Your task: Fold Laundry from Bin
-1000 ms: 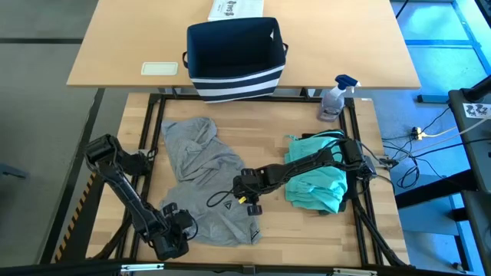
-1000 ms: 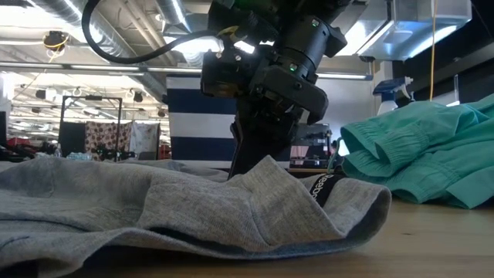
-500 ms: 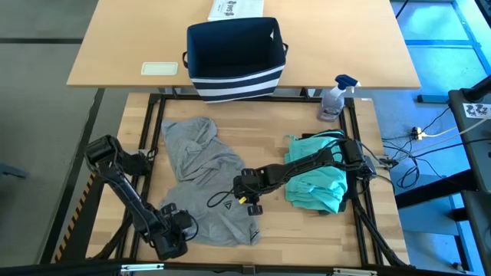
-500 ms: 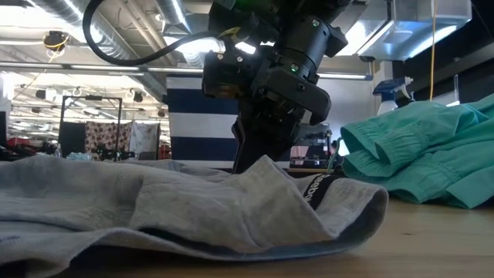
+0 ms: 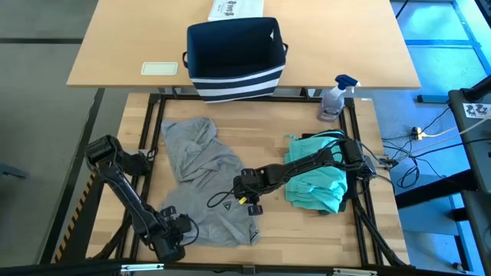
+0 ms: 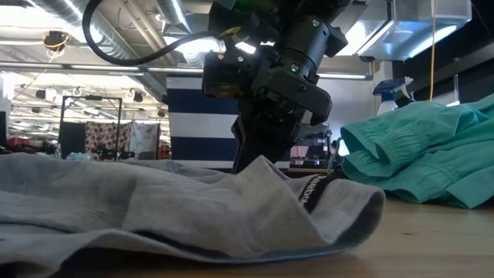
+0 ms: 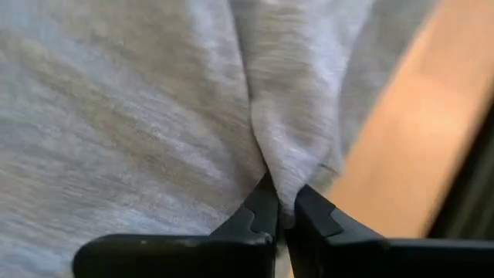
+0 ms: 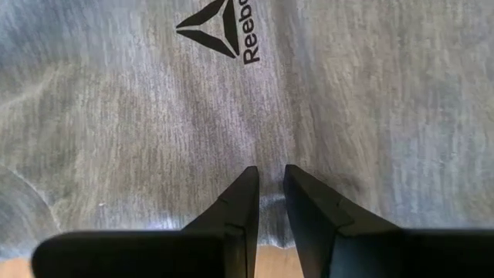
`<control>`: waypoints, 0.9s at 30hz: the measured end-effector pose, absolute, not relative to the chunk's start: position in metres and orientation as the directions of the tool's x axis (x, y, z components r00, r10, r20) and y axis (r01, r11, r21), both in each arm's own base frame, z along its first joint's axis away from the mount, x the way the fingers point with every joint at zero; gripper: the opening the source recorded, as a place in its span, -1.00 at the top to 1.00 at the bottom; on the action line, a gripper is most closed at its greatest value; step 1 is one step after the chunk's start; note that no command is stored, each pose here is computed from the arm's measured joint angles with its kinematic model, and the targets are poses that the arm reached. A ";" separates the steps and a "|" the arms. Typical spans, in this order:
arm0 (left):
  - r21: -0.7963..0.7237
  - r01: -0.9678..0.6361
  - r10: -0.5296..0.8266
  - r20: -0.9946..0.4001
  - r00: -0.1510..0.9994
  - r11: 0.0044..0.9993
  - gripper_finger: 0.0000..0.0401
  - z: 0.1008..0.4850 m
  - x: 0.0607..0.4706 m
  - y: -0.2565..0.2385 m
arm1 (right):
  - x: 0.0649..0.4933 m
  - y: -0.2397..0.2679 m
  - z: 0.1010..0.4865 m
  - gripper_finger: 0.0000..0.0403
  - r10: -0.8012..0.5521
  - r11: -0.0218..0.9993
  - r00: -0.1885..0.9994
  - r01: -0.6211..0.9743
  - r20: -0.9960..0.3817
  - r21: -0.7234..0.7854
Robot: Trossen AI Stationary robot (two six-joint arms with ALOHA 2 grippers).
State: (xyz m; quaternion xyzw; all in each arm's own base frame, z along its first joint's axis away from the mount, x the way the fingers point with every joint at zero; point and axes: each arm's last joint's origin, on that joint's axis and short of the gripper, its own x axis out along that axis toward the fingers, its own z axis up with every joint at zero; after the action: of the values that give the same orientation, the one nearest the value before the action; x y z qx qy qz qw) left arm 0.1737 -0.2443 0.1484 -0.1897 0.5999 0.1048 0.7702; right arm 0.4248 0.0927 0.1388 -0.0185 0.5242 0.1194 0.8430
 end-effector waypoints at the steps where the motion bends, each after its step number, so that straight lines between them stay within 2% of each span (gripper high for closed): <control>1: -0.171 -0.379 -0.073 -0.963 0.259 0.909 0.96 0.153 0.176 -0.246 | 0.425 0.093 0.139 0.67 0.182 0.971 0.422 -0.221 -0.888 0.094; 9: -0.200 -0.280 -0.119 -0.952 0.282 0.939 0.98 0.187 0.189 -0.261 | 0.424 0.093 0.139 0.67 0.181 0.971 0.417 -0.220 -0.891 0.094; 12: -0.206 -0.289 -0.126 -0.954 0.274 0.935 0.99 0.186 0.185 -0.263 | 0.424 0.093 0.139 0.67 0.181 0.971 0.416 -0.220 -0.891 0.094; 16: -0.196 -0.329 -0.135 -0.971 0.198 0.924 0.98 0.177 0.179 -0.260 | 0.423 0.092 0.138 0.67 0.178 0.969 0.403 -0.230 -0.898 0.089; 20: -0.200 -0.331 -0.129 -0.966 0.222 0.922 0.89 0.177 0.180 -0.260 | 0.422 0.092 0.138 0.67 0.161 0.969 0.396 -0.236 -0.904 0.069; 27: -0.187 -0.327 -0.107 -0.963 0.246 0.926 0.62 0.177 0.185 -0.256 | 0.418 0.091 0.150 0.67 0.156 0.969 0.401 -0.241 -0.903 0.061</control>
State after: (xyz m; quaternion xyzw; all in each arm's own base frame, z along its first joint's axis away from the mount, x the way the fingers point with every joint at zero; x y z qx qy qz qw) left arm 0.1852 -0.2561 0.1773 -0.1780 0.6097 0.0715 0.7690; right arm 0.4181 0.0907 0.1495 -0.0395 0.5343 0.1186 0.8360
